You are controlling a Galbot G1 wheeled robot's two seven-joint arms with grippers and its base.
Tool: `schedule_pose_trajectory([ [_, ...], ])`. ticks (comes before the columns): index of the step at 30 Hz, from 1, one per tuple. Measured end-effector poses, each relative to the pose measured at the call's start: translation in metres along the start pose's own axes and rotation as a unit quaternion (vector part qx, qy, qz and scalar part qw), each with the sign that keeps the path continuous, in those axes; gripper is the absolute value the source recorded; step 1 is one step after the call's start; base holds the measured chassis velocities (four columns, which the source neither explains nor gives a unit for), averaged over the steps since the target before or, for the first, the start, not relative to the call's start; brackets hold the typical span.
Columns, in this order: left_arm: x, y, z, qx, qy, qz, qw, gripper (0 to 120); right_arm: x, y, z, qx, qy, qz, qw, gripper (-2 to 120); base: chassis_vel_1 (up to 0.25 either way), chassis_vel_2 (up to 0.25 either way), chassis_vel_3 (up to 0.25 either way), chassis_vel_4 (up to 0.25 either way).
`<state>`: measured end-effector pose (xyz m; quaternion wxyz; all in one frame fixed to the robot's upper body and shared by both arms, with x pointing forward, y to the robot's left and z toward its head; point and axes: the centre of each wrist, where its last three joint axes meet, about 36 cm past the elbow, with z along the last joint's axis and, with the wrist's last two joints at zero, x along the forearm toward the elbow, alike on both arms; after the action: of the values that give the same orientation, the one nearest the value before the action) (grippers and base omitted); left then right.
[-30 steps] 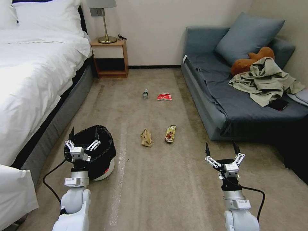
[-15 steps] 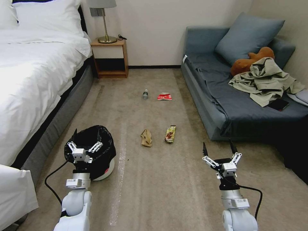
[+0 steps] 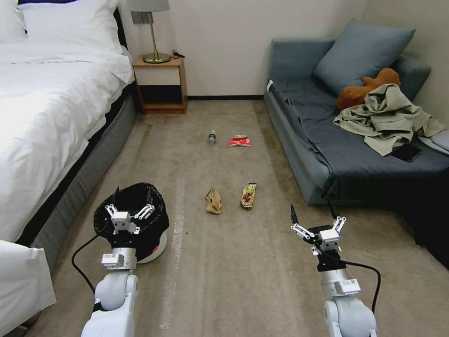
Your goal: Pick up the trash bin, then pick up the garbage on the floor and place it into the trash bin.
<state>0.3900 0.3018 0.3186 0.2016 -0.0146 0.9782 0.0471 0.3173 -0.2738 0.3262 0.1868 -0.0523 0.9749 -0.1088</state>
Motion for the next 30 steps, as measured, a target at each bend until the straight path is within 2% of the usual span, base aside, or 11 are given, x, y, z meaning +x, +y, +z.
schedule_pose_trajectory([
  [12, -0.006, 0.007, -0.04, -0.002, -0.026, -0.016, 0.9995, 100, 0.006, -0.005, -0.004, 0.01, -0.006, 0.003, 1.0, 100, 0.0, 0.0, 0.0, 0.0],
  [17, -0.011, 0.009, -0.045, -0.002, -0.024, -0.023, 0.9995, 100, 0.008, -0.007, -0.004, 0.014, -0.008, 0.005, 1.0, 100, 0.0, 0.0, 0.0, 0.0],
  [20, -0.017, 0.013, -0.052, 0.001, 0.004, -0.072, 0.9974, 100, 0.008, -0.009, -0.004, 0.016, -0.008, 0.008, 1.0, 100, 0.0, 0.0, 0.0, 0.0],
  [21, -0.017, 0.013, -0.052, 0.001, 0.004, -0.072, 0.9974, 100, 0.008, -0.009, -0.004, 0.016, -0.008, 0.008, 1.0, 100, 0.0, 0.0, 0.0, 0.0],
  [22, -0.021, 0.017, -0.055, 0.005, 0.022, -0.102, 0.9946, 100, 0.008, -0.01, -0.004, 0.017, -0.009, 0.008, 1.0, 100, 0.0, 0.0, 0.0, 0.0],
  [23, -0.021, 0.017, -0.055, 0.005, 0.022, -0.102, 0.9946, 100, 0.008, -0.01, -0.004, 0.017, -0.009, 0.008, 1.0, 100, 0.0, 0.0, 0.0, 0.0],
  [25, -0.027, 0.025, -0.06, 0.021, 0.069, -0.177, 0.9815, 100, 0.006, -0.009, -0.004, 0.016, -0.011, 0.008, 1.0, 100, 0.0, 0.0, 0.0, 0.0],
  [26, -0.027, 0.025, -0.06, 0.021, 0.069, -0.177, 0.9815, 100, 0.006, -0.009, -0.004, 0.016, -0.011, 0.008, 1.0, 100, 0.0, 0.0, 0.0, 0.0],
  [28, -0.031, 0.033, -0.065, 0.036, 0.122, -0.218, 0.9677, 100, 0.005, -0.007, -0.003, 0.015, -0.011, 0.004, 1.0, 100, 0.0, 0.0, 0.0, 0.0],
  [29, -0.031, 0.033, -0.065, 0.036, 0.122, -0.218, 0.9677, 100, 0.005, -0.007, -0.003, 0.015, -0.011, 0.004, 1.0, 100, 0.0, 0.0, 0.0, 0.0],
  [30, -0.035, 0.04, -0.068, 0.042, 0.161, -0.229, 0.9591, 100, 0.003, -0.004, -0.003, 0.015, -0.011, 0.0, 1.0, 100, 0.0, 0.0, 0.0, 0.0],
])
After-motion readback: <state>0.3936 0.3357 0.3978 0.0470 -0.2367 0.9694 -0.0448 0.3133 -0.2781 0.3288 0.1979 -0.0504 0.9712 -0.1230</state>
